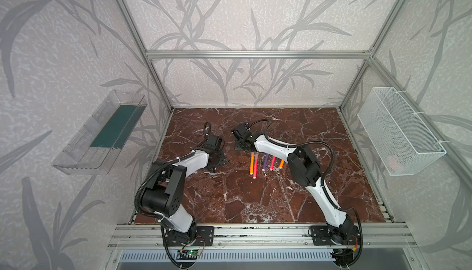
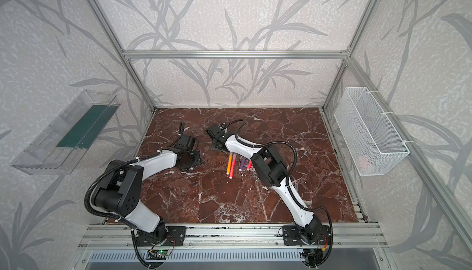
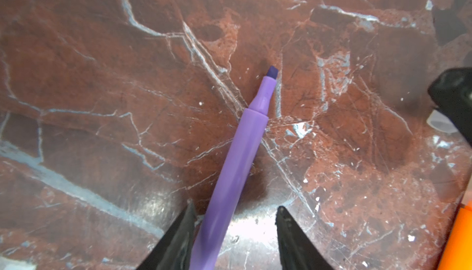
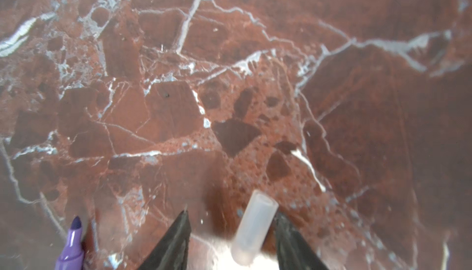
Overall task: Insert the pens into the pen caps
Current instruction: 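Grasp the thin purple marker with the left gripper while the right grasps a white cap, then lift the purple marker and white cap and bring them together above the table, then lower the white cap onto the purple marker tip with the right gripper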
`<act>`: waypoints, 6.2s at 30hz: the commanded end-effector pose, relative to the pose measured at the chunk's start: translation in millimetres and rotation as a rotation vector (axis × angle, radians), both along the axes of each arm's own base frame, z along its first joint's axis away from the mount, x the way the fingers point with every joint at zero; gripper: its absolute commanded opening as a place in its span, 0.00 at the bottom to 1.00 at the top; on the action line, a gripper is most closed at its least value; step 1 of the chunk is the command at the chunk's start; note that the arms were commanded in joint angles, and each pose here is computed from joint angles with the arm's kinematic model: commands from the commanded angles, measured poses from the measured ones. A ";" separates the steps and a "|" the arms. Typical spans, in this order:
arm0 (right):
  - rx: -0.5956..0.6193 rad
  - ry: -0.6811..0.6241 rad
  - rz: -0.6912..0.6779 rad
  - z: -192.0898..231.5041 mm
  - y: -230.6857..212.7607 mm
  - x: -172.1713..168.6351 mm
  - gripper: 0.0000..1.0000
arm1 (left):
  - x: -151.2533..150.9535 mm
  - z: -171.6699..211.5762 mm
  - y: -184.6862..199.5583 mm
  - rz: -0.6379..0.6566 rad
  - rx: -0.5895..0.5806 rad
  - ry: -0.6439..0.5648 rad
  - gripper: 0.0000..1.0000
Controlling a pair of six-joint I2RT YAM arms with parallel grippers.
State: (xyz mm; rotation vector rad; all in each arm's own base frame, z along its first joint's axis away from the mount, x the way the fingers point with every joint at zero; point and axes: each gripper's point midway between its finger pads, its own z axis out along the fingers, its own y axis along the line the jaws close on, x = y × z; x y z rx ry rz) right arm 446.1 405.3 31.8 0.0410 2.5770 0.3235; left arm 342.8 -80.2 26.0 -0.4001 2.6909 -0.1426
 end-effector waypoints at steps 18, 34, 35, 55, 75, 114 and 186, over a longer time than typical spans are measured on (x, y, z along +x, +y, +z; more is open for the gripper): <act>-0.216 0.013 0.035 -14.5 -16.6 -7.6 0.44 | 13.2 7.1 -8.4 -0.028 -0.028 -0.021 0.48; -0.240 0.100 0.104 -26.6 -10.4 -12.0 0.35 | 15.3 6.4 -5.5 -0.017 -0.011 -0.012 0.48; -0.246 0.103 0.102 -27.6 -12.3 -12.0 0.33 | 15.4 6.1 -4.7 -0.014 -0.006 -0.011 0.48; -0.173 0.076 0.087 1.0 -18.0 -15.1 0.12 | 14.0 -10.4 15.5 0.079 0.120 0.102 0.44; -0.077 0.016 0.082 36.7 -29.6 -31.0 0.12 | 4.3 -17.2 -9.7 0.019 0.126 0.154 0.41; 0.375 -0.266 -0.019 157.7 -112.9 -79.4 0.08 | -37.4 131.8 -124.7 -0.455 -0.196 -0.387 0.00; 0.831 -0.352 0.263 232.5 -78.2 -133.0 0.01 | -88.4 197.9 -192.7 -0.712 -0.519 -0.669 0.00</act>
